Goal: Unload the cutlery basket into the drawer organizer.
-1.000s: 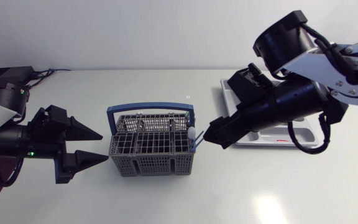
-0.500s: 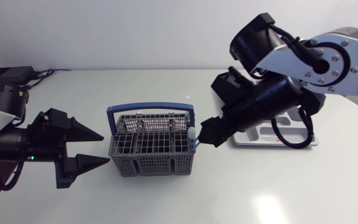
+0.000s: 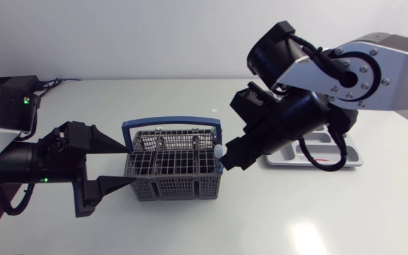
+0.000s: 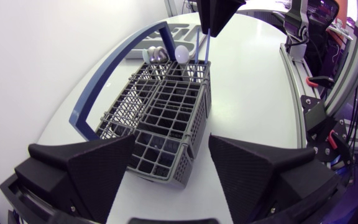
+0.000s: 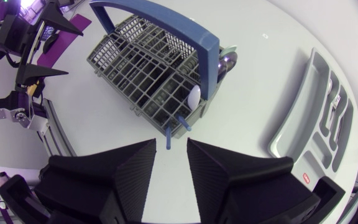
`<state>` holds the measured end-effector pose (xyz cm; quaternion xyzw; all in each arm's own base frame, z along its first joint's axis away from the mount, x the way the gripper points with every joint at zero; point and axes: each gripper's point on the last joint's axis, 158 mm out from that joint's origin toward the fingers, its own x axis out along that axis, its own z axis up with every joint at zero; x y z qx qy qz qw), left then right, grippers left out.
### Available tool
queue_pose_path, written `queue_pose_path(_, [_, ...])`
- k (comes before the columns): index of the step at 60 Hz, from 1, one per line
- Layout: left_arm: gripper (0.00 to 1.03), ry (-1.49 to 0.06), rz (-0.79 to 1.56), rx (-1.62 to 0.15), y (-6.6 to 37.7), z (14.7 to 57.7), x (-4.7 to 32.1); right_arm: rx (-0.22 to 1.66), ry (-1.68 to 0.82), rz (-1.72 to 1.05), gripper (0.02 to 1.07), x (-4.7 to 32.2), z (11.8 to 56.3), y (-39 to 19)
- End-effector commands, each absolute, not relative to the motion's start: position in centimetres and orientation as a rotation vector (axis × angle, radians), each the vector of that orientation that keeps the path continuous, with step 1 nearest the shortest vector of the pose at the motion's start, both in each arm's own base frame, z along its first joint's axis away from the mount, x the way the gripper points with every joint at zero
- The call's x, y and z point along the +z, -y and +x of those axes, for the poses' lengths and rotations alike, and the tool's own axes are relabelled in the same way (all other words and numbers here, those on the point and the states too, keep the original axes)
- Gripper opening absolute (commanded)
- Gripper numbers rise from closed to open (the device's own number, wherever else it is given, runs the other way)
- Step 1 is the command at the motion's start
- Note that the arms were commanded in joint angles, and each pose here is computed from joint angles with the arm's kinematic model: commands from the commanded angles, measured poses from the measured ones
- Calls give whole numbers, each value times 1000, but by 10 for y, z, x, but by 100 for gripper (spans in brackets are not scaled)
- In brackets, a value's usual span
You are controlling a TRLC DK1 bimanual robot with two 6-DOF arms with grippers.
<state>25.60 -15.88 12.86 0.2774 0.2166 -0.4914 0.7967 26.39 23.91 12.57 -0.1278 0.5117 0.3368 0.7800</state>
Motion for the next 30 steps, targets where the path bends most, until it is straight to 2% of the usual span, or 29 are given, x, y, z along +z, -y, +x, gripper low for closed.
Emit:
queue_pose_path(1, [87,-473,590,-1060,164,252,123,711,-1116,-279,35,124,267,-243])
queue_pose_path(10, [87,-470,605,-1061,169,251,122,707,-1118,-302,33,120,268,-245])
queue_pose_path(20, [87,-466,607,-1057,169,252,121,701,-1104,-327,25,117,268,-247])
queue_pose_path(30, [87,-465,607,-1055,168,252,118,699,-1079,-349,23,116,270,-249])
